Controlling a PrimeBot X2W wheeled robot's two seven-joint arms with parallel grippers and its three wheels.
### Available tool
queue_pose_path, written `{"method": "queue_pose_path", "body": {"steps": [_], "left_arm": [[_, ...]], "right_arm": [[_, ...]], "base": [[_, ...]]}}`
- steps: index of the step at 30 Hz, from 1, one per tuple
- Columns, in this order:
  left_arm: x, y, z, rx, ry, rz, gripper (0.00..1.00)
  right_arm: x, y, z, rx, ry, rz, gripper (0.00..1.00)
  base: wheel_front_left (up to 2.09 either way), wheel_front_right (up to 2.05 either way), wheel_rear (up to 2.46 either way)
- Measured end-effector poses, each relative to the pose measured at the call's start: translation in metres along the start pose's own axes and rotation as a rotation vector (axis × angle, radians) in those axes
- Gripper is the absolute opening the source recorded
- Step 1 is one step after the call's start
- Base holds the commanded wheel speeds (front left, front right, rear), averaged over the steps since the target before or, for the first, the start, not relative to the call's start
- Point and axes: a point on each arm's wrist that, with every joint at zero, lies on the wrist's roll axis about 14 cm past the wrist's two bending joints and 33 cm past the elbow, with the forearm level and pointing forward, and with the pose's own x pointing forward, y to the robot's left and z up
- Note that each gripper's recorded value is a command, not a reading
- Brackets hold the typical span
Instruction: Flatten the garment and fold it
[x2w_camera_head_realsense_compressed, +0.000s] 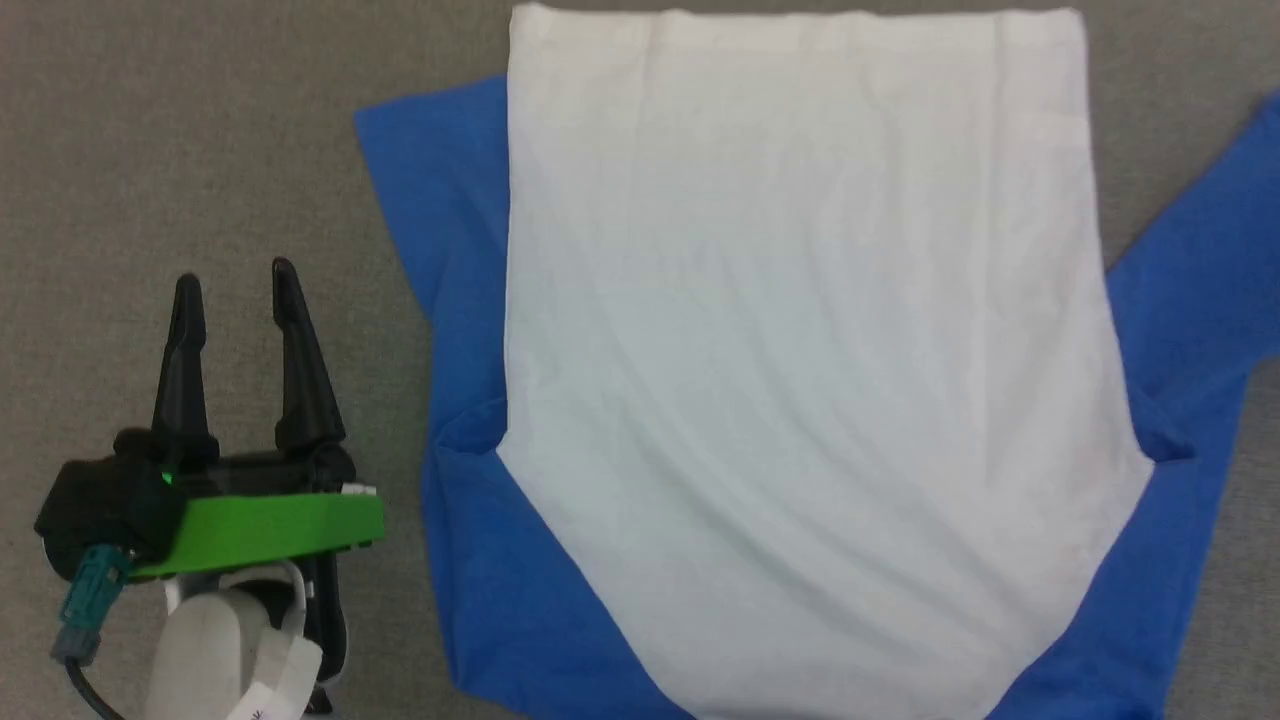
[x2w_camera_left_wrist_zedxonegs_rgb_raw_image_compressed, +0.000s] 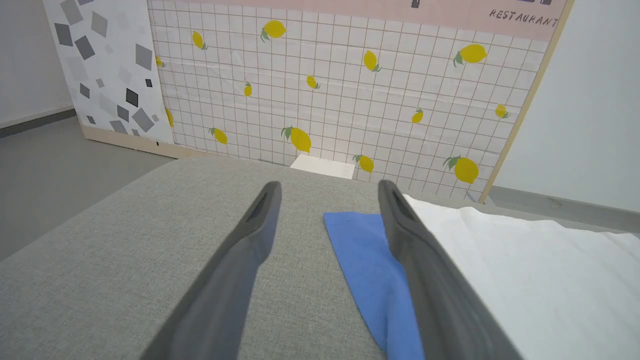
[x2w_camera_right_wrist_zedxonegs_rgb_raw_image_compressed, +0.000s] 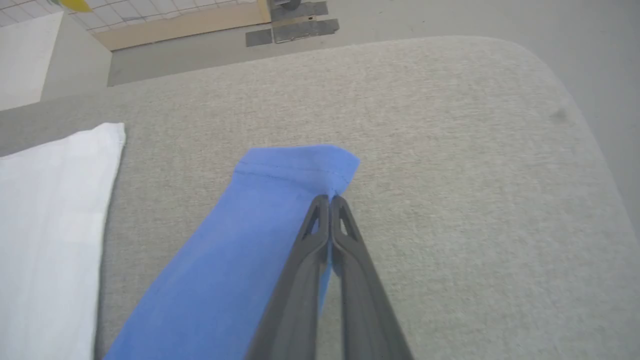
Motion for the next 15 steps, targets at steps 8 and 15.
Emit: {"method": "queue_pose_path", "body": {"steps": [8,15], "left_arm": [[-0.023,-0.001,0.026,-0.025,-0.042,-0.007,1.0],[-0.036,-0.008,0.049,-0.05,-0.097,-0.031,1.0]], "right_arm": [[-0.078,-0.068,0.004,0.02,-0.07,-0.103,0.0],[-0.154,-0.127,0.021,0.001,-0.162,-0.251,0.0]], "base": [[0.0,0.0,0.0],[0.0,0.0,0.0]]}}
